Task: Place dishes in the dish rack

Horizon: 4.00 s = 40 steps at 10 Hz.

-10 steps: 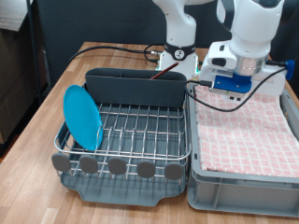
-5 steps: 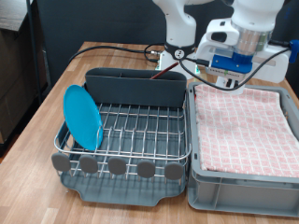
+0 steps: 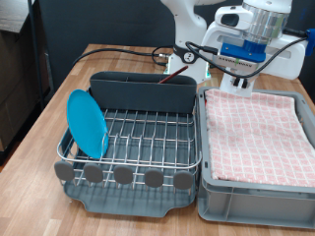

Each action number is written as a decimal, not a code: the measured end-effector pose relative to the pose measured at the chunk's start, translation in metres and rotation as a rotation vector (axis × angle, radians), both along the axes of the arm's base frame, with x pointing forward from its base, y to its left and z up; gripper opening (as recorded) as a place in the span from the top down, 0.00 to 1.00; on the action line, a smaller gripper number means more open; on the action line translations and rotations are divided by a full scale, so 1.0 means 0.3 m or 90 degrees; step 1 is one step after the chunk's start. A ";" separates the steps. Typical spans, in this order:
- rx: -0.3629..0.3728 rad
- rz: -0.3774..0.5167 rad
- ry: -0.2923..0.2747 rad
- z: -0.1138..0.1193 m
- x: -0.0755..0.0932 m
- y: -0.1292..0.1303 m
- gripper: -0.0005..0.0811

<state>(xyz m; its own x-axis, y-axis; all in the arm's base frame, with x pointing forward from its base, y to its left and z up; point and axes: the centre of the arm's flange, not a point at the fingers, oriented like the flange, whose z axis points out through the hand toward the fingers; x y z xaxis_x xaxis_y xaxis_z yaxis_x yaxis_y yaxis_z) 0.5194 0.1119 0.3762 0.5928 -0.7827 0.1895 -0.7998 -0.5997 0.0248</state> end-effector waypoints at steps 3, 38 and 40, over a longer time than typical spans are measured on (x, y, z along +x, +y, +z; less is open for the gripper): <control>-0.008 0.018 -0.012 0.066 0.087 -0.020 0.90; 0.035 0.124 -0.024 -0.204 0.636 -0.314 0.90; 0.060 0.129 -0.023 -0.227 0.641 -0.332 0.90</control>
